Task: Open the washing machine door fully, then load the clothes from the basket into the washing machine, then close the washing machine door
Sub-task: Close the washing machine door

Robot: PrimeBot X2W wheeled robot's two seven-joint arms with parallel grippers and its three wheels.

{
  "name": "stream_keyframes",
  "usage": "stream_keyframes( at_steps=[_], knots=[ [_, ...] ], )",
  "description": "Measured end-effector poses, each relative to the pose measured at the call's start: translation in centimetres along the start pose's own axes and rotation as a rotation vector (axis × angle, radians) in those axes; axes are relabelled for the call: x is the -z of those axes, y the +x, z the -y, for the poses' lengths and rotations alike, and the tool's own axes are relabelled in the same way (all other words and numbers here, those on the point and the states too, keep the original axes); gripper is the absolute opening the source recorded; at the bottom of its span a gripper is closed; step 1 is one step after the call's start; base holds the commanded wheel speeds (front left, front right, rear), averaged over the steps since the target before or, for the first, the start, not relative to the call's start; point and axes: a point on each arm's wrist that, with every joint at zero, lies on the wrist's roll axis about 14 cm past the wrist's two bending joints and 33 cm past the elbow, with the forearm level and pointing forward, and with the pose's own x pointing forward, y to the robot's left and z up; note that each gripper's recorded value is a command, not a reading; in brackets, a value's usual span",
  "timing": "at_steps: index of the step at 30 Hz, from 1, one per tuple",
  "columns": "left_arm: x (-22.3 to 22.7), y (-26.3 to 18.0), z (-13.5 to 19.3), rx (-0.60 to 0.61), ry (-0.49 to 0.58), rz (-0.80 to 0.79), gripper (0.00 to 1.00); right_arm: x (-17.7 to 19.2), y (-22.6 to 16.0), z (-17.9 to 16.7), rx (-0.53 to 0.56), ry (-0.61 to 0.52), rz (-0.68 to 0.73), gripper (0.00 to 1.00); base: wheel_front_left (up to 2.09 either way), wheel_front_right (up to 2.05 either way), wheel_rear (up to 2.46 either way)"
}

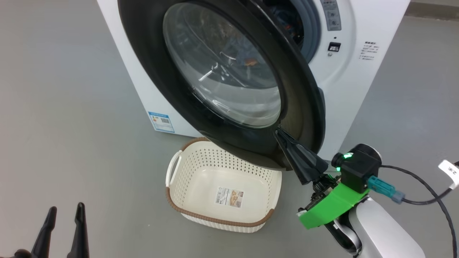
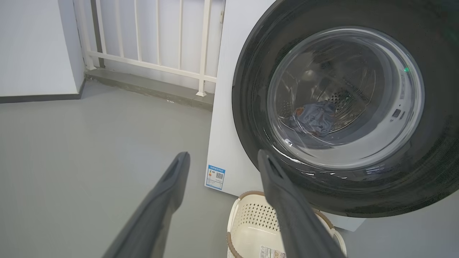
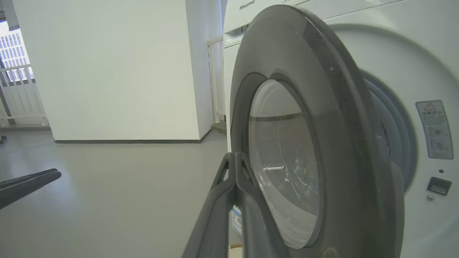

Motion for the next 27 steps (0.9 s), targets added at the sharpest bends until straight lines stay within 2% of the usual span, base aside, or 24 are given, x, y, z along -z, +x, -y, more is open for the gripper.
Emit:
stream_keyframes(
  at_steps=[7, 17, 27],
  knots=[
    [0.1, 0.5, -0.7, -0.03, -0.003, -0.008, 1.0, 5.4, 0.2, 1.5, 0.011, 0.007, -0.149, 0.0, 0.0, 0.0, 0.0],
    [0.4, 1.5, -1.9, -0.071, 0.005, -0.024, 1.0, 10.4, 1.4, 4.4, 0.049, 0.002, -0.263, 0.0, 0.0, 0.0, 0.0],
    [0.7, 2.0, -2.9, -0.097, 0.019, -0.044, 1.0, 12.2, 2.1, 6.8, 0.106, 0.006, -0.285, 0.0, 0.0, 0.0, 0.0]
  ],
)
